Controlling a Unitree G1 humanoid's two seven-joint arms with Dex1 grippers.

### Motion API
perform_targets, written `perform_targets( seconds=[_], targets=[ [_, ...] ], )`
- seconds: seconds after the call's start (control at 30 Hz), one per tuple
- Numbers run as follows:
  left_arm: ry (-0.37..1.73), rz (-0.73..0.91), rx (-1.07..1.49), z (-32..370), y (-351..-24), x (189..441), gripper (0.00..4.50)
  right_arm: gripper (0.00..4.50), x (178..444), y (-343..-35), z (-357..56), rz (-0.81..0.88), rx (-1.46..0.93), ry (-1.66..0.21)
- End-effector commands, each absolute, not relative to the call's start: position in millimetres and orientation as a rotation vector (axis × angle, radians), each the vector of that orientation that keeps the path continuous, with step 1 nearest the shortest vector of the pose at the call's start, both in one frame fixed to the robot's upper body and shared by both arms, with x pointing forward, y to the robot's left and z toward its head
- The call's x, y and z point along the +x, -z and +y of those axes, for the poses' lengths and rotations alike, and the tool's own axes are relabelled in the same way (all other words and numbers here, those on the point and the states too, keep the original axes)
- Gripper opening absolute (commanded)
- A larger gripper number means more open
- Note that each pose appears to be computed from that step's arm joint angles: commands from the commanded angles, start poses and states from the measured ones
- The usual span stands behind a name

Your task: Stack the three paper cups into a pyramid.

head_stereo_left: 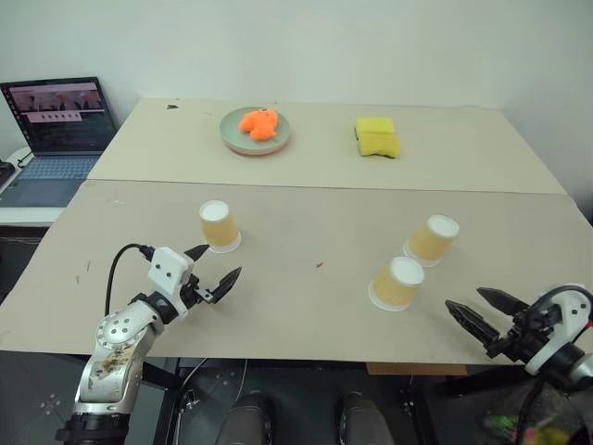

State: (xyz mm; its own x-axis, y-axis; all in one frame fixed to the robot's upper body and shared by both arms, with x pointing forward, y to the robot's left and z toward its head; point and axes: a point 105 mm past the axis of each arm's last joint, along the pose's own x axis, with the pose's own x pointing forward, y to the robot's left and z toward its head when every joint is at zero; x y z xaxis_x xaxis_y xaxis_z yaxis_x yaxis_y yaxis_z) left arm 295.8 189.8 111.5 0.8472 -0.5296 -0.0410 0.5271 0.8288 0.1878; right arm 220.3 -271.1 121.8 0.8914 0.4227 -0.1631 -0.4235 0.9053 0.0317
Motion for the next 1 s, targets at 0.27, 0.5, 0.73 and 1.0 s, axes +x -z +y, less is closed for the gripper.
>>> perform_targets(
  seconds=[0.27, 0.5, 0.73, 1.0],
  targets=[
    [0.967, -0.06, 0.226, 143, -150, 296, 4.47, 4.5, 198, -149, -268, 0.156, -0.12, -0.479],
    [1.112, -0.147, 0.269, 117, -183, 300, 4.47, 4.5, 194, -168, -253, 0.126, -0.107, -0.534],
    [1.208, -0.234, 0.285, 96, -205, 303, 4.47, 4.5, 196, -181, -213, 0.107, -0.1, -0.675],
    [1.178, -0.249, 0.259, 91, -204, 306, 4.47, 4.5, 199, -173, -186, 0.126, -0.052, -0.748]
  ],
)
